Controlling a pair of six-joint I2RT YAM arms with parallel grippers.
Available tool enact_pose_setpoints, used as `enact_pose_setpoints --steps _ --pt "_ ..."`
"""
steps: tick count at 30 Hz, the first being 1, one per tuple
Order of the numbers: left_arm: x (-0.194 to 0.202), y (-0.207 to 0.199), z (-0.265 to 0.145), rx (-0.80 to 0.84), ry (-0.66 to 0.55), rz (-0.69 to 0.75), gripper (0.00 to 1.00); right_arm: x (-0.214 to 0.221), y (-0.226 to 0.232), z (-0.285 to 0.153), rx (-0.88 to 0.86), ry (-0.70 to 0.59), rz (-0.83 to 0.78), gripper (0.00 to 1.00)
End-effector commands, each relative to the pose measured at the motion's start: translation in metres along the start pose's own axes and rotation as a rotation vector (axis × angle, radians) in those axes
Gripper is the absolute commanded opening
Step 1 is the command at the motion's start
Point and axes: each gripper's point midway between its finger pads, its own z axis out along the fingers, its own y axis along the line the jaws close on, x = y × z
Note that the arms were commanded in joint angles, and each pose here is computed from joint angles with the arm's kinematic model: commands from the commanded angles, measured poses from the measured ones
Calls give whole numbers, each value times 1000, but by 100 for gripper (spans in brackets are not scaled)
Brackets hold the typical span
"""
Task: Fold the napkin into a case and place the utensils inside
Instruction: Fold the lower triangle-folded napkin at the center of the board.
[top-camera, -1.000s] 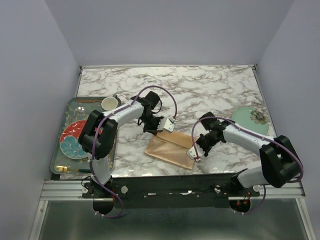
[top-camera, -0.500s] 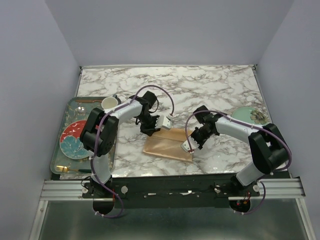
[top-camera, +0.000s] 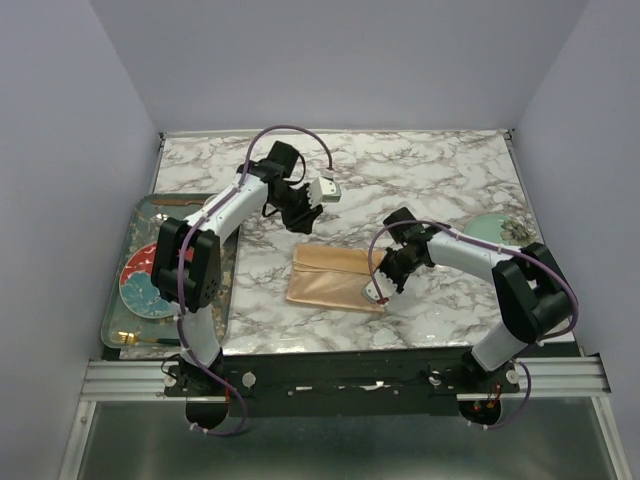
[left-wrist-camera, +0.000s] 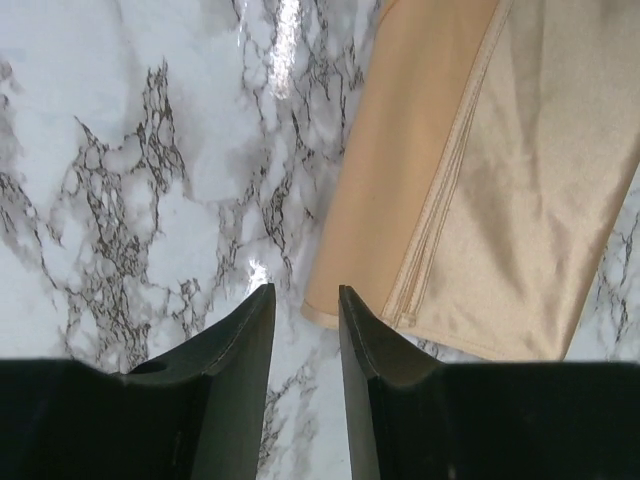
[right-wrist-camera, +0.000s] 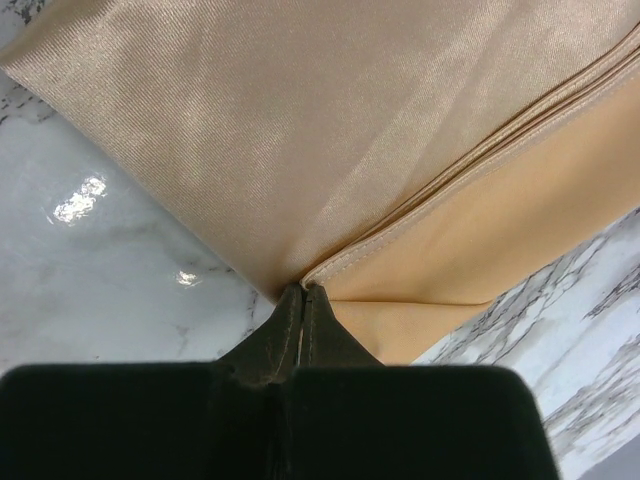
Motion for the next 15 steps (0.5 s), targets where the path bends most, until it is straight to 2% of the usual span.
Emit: enact_pose_setpoints --steps 1,8,15 --pt "-12 -7 25 18 -6 -96 37 7 13 6 -57 32 -35 1" --pt "1 -27 57 40 71 -107 23 6 13 5 -52 33 -32 1" --pt "37 -37 79 34 217 -150 21 3 11 1 -30 28 -49 1"
